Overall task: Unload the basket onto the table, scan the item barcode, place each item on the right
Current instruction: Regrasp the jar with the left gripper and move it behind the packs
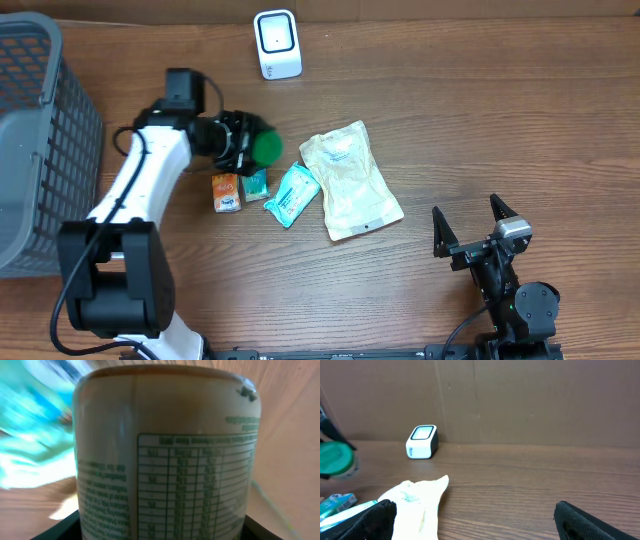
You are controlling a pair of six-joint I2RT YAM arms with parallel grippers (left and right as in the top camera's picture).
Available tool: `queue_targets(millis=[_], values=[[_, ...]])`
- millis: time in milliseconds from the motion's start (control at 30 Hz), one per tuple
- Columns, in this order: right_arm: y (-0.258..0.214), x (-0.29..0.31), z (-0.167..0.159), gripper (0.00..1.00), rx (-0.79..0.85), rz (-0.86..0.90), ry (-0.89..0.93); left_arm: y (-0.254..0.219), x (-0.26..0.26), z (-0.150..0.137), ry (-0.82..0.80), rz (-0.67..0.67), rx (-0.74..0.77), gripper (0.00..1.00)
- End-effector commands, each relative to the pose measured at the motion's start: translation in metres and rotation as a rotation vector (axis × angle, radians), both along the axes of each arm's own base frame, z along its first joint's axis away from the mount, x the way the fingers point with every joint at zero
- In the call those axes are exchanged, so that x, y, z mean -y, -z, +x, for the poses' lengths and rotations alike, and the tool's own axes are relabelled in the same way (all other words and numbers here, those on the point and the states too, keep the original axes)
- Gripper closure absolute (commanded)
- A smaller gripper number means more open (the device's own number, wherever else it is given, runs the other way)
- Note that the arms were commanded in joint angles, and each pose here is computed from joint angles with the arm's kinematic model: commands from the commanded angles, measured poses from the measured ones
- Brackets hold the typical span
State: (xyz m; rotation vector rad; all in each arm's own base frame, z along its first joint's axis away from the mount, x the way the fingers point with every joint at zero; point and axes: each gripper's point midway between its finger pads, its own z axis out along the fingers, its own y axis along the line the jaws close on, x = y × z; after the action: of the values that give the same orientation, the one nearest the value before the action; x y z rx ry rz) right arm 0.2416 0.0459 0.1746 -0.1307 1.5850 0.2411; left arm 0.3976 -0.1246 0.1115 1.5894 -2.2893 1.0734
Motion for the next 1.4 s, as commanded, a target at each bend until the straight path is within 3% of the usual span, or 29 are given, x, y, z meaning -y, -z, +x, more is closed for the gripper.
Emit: queue_targets(millis=[0, 200, 333, 600, 767, 900, 1067, 1133, 1200, 1367], values=[[0.002, -0.001, 0.0, 0.0, 0.003, 0.004, -0.004, -0.017, 0.017, 0.013, -0.187, -0.104, -0.106, 0.46], [0.002, -0.001, 0.0, 0.0, 0.003, 0.004, -0.004, -0.033, 0.039, 0.036, -0.245, -0.173, -0.049, 0.46], [0.002, -0.001, 0.0, 0.01, 0.003, 0.004, -0.004, -0.023, 0.047, 0.037, -0.295, -0.207, -0.127, 0.5], [0.002, -0.001, 0.0, 0.0, 0.003, 0.004, -0.004, 0.017, 0.069, 0.046, -0.278, -0.331, -0.271, 0.42], [0.002, -0.001, 0.0, 0.0, 0.003, 0.004, -0.004, 0.045, 0.079, 0.045, -0.215, -0.415, -0.344, 0.5], [0.002, -0.001, 0.0, 0.0, 0.003, 0.004, -0.004, 0.054, 0.082, 0.041, -0.185, -0.458, -0.384, 0.5], [0.002, -0.001, 0.0, 0.01, 0.003, 0.004, -0.004, 0.053, 0.08, 0.045, -0.183, -0.464, -0.365, 0.43], [0.002, -0.001, 0.0, 0.0, 0.003, 0.004, -0.004, 0.05, 0.078, 0.048, -0.163, -0.47, -0.328, 0.27], [0.002, -0.001, 0.0, 0.0, 0.003, 0.004, -0.004, 0.046, 0.075, 0.052, -0.14, -0.479, -0.283, 0.04], [0.002, -0.001, 0.0, 0.01, 0.003, 0.004, -0.004, 0.037, 0.064, 0.064, -0.114, -0.5, -0.193, 0.0]])
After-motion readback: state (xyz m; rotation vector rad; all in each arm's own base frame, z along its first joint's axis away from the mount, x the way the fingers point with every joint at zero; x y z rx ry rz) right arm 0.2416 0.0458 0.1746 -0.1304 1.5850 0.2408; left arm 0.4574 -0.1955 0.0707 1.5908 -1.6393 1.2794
